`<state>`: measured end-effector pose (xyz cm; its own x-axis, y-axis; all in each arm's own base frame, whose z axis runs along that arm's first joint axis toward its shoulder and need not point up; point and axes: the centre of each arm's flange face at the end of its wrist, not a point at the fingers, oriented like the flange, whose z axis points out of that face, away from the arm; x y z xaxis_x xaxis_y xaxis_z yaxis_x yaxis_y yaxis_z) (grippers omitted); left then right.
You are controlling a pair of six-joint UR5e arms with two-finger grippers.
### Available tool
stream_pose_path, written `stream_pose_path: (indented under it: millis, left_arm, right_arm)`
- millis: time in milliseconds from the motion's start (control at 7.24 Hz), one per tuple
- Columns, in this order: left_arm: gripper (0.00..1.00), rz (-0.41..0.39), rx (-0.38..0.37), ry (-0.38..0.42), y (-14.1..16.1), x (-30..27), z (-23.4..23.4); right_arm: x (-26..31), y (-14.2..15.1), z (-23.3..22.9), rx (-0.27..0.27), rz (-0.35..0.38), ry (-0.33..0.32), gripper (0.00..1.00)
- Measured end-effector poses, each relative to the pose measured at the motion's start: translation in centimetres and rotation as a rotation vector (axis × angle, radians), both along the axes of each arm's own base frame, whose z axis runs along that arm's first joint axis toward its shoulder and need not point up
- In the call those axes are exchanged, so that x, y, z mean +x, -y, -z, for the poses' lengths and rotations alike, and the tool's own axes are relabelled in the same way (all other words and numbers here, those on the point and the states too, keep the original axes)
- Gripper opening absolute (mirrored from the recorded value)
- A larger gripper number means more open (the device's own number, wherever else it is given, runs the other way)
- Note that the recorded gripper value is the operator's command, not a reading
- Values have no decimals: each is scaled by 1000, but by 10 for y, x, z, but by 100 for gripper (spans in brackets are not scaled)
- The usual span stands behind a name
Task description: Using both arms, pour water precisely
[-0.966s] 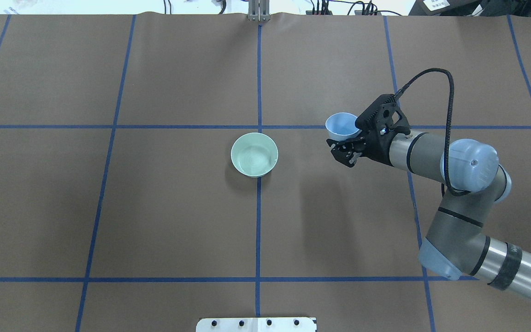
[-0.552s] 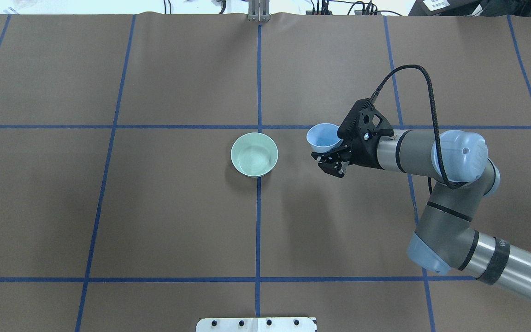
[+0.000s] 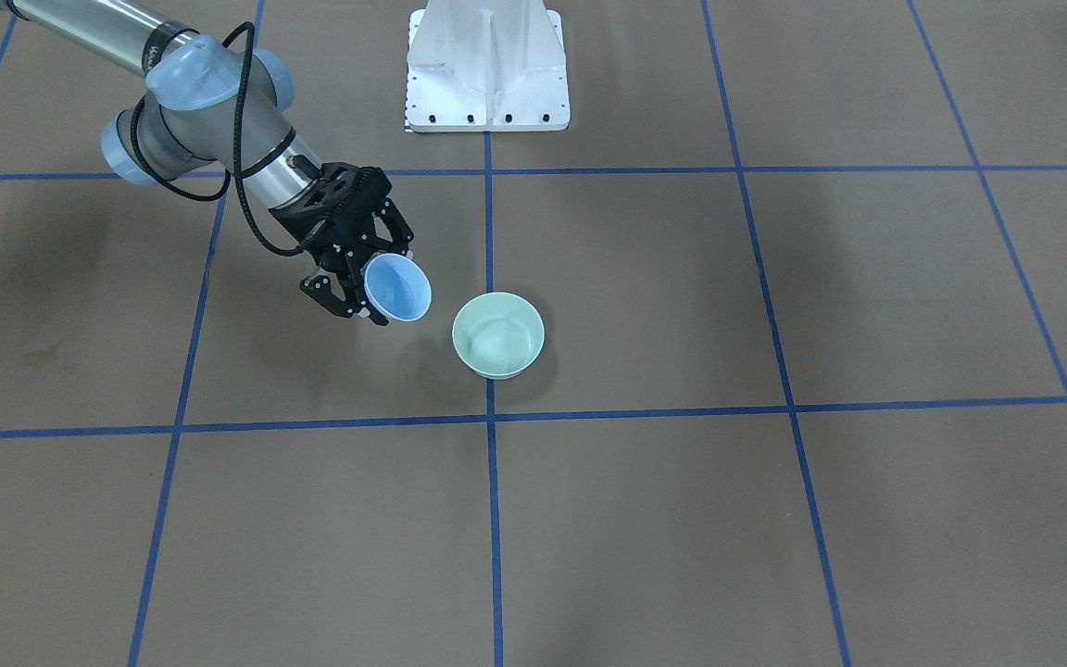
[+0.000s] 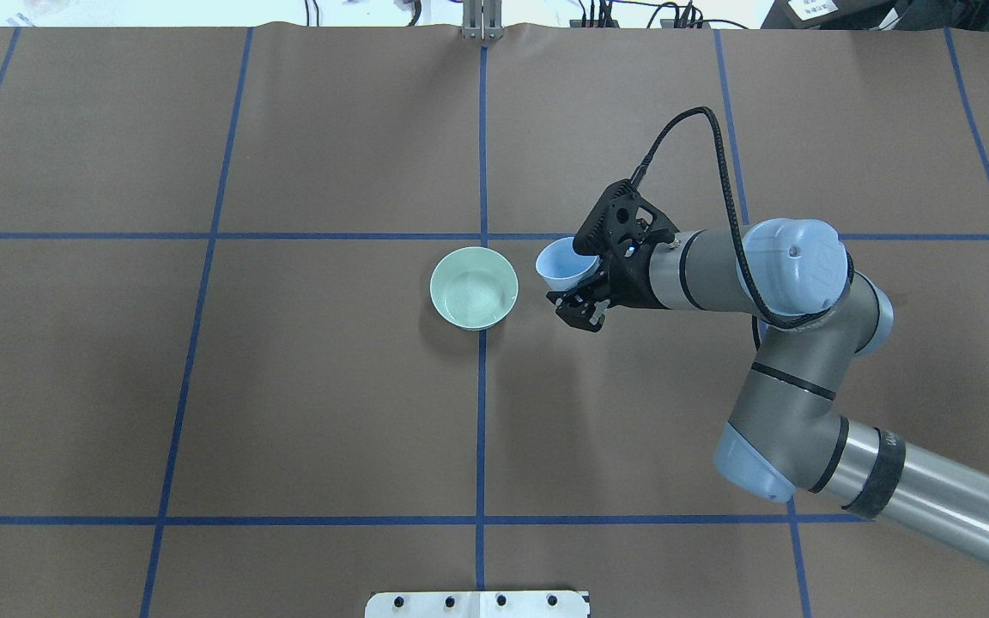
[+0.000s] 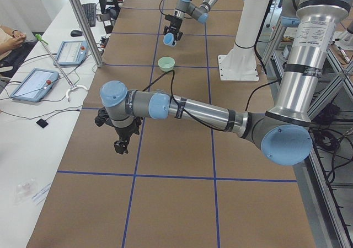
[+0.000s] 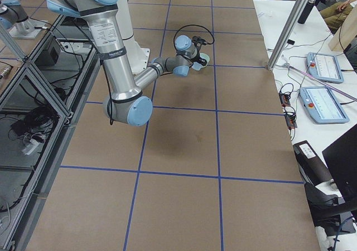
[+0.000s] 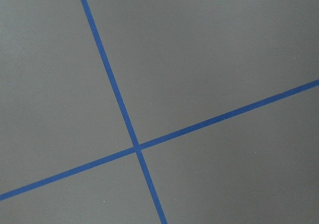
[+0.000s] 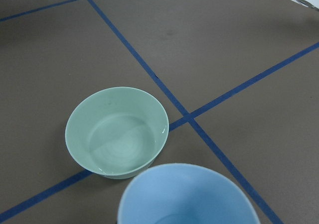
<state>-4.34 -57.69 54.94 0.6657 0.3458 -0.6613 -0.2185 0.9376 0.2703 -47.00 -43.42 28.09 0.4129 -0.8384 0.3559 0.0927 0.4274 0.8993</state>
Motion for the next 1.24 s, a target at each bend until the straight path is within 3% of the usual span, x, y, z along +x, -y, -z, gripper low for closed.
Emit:
stream_pose_path:
  millis: [552, 1242]
  left_arm:
    - [100, -1, -7, 0, 0, 0, -3]
    - [100, -2, -16, -14, -3, 1, -5]
  right_arm:
    - [-31, -3, 31, -31, 47, -109, 0]
    - [-56, 4, 69, -116, 91, -292, 0]
